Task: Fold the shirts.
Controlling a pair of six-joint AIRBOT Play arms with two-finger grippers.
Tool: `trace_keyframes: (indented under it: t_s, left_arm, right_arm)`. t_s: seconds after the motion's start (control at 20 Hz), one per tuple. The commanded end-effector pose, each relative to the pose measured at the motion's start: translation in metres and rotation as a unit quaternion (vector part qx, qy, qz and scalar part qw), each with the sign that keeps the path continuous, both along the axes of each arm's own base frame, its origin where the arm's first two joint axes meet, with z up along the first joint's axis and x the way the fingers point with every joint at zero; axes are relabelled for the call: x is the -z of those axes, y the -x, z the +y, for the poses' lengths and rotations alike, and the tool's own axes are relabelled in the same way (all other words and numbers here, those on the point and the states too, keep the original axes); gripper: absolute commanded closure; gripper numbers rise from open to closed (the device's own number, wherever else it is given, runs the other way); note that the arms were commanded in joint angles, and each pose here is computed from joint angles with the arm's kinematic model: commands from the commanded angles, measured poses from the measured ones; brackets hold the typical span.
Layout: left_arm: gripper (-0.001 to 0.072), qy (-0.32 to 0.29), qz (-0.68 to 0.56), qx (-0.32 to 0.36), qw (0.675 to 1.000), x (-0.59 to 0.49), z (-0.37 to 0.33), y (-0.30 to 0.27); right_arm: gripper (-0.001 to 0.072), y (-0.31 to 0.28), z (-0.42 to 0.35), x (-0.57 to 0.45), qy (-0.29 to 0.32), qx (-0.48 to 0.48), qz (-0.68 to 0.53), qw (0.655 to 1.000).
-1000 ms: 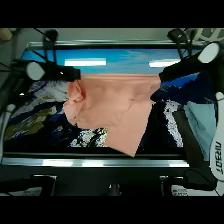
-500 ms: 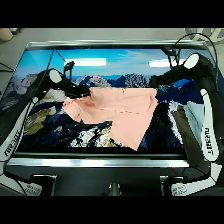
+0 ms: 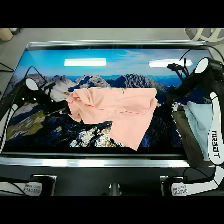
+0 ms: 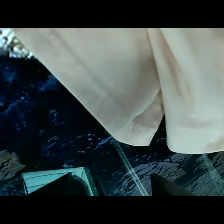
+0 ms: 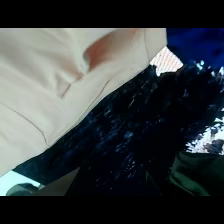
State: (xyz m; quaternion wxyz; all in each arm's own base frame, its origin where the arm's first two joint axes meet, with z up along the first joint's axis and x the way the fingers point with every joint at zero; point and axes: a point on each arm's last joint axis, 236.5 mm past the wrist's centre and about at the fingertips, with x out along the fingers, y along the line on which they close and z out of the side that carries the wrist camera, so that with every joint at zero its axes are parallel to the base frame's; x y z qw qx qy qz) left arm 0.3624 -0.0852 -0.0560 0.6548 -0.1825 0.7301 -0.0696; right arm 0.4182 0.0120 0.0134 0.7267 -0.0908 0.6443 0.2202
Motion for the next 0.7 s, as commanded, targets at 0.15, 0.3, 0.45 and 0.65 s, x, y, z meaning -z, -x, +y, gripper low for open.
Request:
trace_keyframes:
  t_s: [0.15, 0.3, 0.45, 0.65]
  left_arm:
    - [0.0115, 0.031, -0.013, -0.059, 0.998, 0.044, -0.030, 0.004]
    - [0.0116, 0.026, -0.039, -0.078, 0.996, 0.047, -0.032, -0.011]
    - [0.0280, 0.022, -0.050, -0.103, 0.993, 0.051, -0.030, -0.021]
    - [0.0679, 0.020, -0.060, -0.100, 0.993, 0.051, -0.028, -0.026]
  right_arm:
    - [0.0323, 0.028, 0.019, 0.019, -0.002, -0.043, 0.052, 0.998]
    - [0.0323, 0.030, 0.019, 0.019, -0.001, -0.043, 0.056, 0.997]
    - [0.0322, 0.032, 0.019, 0.019, -0.002, -0.044, 0.059, 0.997]
    - [0.0277, 0.044, 0.018, 0.024, -0.002, -0.046, 0.083, 0.995]
